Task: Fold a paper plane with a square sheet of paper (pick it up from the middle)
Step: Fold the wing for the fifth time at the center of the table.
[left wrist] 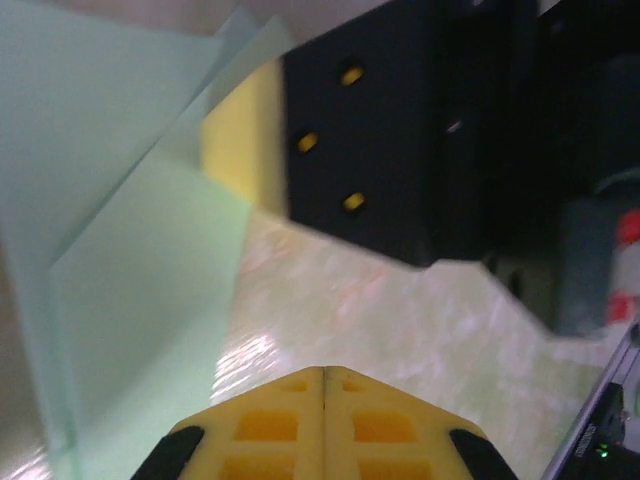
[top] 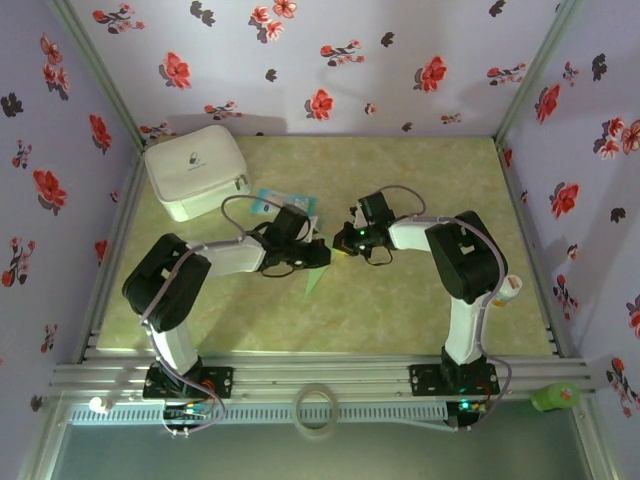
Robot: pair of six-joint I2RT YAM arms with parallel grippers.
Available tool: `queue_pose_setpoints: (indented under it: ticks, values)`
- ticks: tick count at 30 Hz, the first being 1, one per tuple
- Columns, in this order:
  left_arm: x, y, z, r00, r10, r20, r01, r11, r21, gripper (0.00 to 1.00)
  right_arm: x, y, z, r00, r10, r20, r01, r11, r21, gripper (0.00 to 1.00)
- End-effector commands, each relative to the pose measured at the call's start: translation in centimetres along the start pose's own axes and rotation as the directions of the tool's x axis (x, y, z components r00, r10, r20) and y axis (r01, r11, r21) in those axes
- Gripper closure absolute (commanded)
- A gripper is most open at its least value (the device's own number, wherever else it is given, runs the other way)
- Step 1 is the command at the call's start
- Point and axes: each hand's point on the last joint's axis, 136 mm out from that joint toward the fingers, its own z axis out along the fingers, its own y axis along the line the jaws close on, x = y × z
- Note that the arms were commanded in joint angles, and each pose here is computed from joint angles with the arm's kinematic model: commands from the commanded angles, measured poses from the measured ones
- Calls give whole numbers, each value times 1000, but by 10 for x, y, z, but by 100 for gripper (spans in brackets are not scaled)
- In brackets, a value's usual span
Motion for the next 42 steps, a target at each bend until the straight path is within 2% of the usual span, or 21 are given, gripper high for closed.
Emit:
queue_pose_setpoints:
  ticks: [1,6,10,17,23,26,31,36,39,42]
  values:
    - [11,12,15,997,-36,-61,34,999,-30,97,11,-37,7,997,75,-13,-73,992,106,100]
    - [22,28,29,992,-56,-112,49,996,-72,96,12,-38,8,997,77,-15,-75,992,104,100]
    - [40,45,26,987,-93,-132,78,990,-114,96,14,-41,8,997,78,-17,-76,991,110,100]
    - [78,59,-1,979,-139,-146,120,984,-133,95,16,-47,8,997,79,-22,-75,989,130,100]
    - [122,68,-24,969,-160,-190,140,984,-115,94,16,-47,7,997,79,-25,-75,988,133,100]
    - [132,66,-37,969,-165,-183,151,985,-86,93,16,-47,7,997,78,-25,-74,988,136,100]
    - [103,37,-55,992,-91,-91,89,996,-20,92,13,-43,5,997,79,-20,-76,990,122,100]
    - [44,1,-59,1000,-12,18,11,999,46,92,12,-40,6,996,82,-20,-80,990,113,100]
    - [24,-2,-46,1000,-1,16,0,999,53,92,12,-38,7,996,86,-29,-82,991,102,100]
    - [10,12,-27,1000,-10,24,10,1000,5,92,11,-35,8,996,84,-30,-81,992,93,100]
